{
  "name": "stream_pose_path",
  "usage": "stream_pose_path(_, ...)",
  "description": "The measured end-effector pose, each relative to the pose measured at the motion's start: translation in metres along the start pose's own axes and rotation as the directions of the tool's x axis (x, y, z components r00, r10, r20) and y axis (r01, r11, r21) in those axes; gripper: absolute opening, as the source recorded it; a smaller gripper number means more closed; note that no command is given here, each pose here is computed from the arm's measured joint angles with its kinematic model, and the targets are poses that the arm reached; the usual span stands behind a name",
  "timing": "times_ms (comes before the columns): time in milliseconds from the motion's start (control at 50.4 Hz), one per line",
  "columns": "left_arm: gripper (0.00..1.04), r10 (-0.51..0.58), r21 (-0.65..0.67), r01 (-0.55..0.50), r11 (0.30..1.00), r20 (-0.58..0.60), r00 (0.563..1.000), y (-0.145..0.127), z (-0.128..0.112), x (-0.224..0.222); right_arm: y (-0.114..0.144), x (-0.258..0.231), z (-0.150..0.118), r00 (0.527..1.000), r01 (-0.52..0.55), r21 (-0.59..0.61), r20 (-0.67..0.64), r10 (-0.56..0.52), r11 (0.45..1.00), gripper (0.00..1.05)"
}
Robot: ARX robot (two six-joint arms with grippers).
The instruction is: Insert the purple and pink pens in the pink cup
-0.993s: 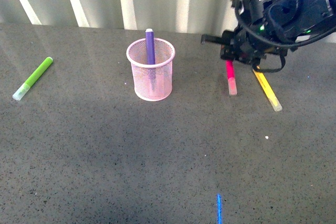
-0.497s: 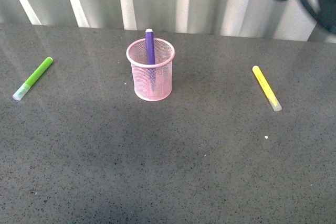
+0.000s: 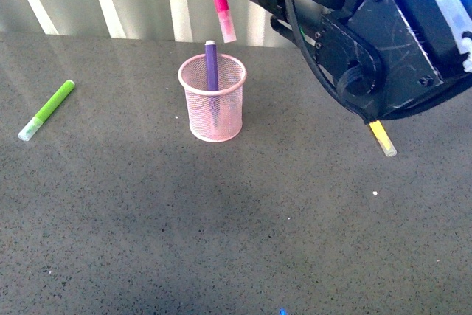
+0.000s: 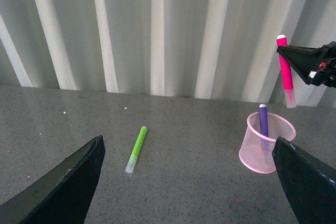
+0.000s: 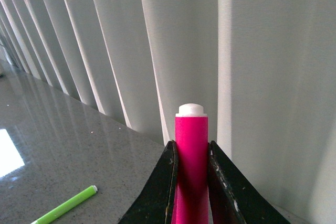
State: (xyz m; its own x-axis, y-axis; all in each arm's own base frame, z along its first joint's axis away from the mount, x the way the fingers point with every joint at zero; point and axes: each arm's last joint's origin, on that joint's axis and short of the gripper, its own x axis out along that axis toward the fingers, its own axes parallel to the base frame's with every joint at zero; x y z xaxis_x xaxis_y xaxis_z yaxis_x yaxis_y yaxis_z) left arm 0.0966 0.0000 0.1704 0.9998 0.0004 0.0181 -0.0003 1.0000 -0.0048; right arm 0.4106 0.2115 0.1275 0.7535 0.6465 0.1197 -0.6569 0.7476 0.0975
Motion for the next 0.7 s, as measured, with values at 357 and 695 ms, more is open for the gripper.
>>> stream_pose_path(357,0.98,0.000,0.000,0.000,1.000,0.000,1.000,0.000,0.000,0.000,0.009,0.005,-0.017,0.999,-0.024,0.042,-0.022,0.025,0.999,0.11)
stream_pose_path(695,0.98,0.000,0.000,0.000,1.000,0.000,1.000,0.000,0.000,0.000,-0.003,-0.005,-0.029,0.999,0.002,0.063,-0.042,0.000,0.998,0.11)
